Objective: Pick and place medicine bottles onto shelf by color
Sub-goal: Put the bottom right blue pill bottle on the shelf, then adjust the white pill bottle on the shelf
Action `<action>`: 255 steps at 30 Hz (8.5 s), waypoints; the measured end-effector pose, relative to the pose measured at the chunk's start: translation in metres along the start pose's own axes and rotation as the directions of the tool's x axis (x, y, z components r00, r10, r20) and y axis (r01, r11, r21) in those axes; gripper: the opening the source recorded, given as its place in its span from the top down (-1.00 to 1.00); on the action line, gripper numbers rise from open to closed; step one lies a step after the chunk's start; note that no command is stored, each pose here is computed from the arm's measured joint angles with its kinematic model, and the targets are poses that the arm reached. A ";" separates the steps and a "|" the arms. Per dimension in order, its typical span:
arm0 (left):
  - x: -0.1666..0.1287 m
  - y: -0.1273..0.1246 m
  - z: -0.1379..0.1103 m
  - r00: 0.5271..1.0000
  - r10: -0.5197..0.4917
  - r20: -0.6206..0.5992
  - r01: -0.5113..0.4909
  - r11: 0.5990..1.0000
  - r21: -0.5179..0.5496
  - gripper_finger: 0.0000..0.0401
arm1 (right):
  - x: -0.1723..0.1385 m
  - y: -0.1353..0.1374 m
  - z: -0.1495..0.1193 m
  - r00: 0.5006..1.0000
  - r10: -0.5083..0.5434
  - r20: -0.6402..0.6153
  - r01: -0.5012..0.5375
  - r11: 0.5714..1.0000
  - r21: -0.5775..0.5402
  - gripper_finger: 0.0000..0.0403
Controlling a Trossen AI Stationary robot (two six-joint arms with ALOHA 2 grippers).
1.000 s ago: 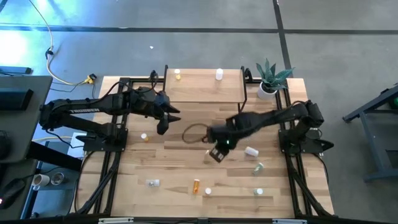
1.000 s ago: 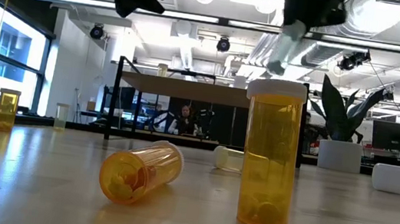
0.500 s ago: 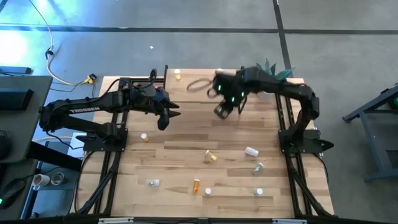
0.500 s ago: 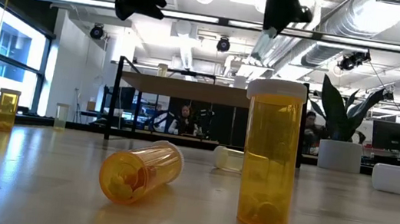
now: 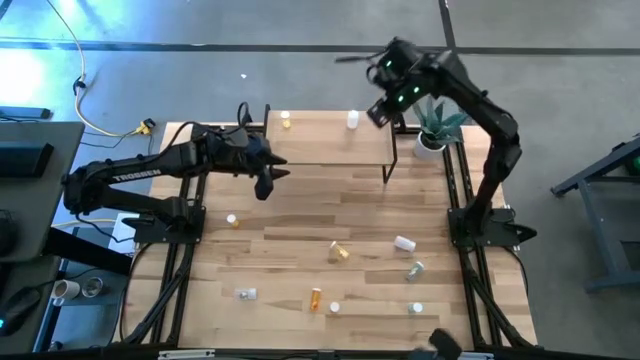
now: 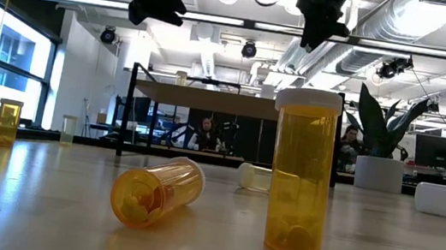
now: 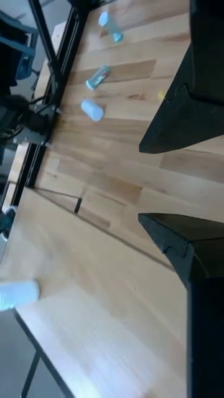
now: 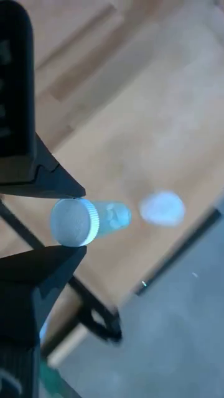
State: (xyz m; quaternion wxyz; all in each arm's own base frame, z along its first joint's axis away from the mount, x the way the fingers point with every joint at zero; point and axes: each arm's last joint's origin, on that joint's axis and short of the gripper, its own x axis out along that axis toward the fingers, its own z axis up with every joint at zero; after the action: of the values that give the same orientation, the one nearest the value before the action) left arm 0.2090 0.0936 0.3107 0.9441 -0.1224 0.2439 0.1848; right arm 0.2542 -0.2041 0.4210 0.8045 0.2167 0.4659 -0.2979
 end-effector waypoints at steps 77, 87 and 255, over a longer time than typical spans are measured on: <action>-0.002 0.021 0.001 0.997 0.083 -0.002 -0.083 0.995 -0.057 0.21 | 0.095 -0.026 0.012 0.937 -0.086 -0.338 0.066 0.995 -0.068 0.53; -0.002 0.021 0.001 0.997 0.083 -0.002 -0.083 0.995 -0.057 0.21 | 0.096 -0.026 0.012 0.937 -0.084 -0.340 0.071 0.996 -0.051 0.42; -0.003 0.022 0.001 0.996 0.091 -0.005 -0.091 0.995 -0.031 0.21 | 0.103 0.002 0.045 0.994 -0.106 -0.023 0.100 0.980 -0.173 0.26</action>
State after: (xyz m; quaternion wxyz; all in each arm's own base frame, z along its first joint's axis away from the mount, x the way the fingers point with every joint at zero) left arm 0.1982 0.1125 0.3096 0.9323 -0.1261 0.2481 0.2310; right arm 0.3235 -0.2599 0.3518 0.7961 0.1270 0.5132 -0.2944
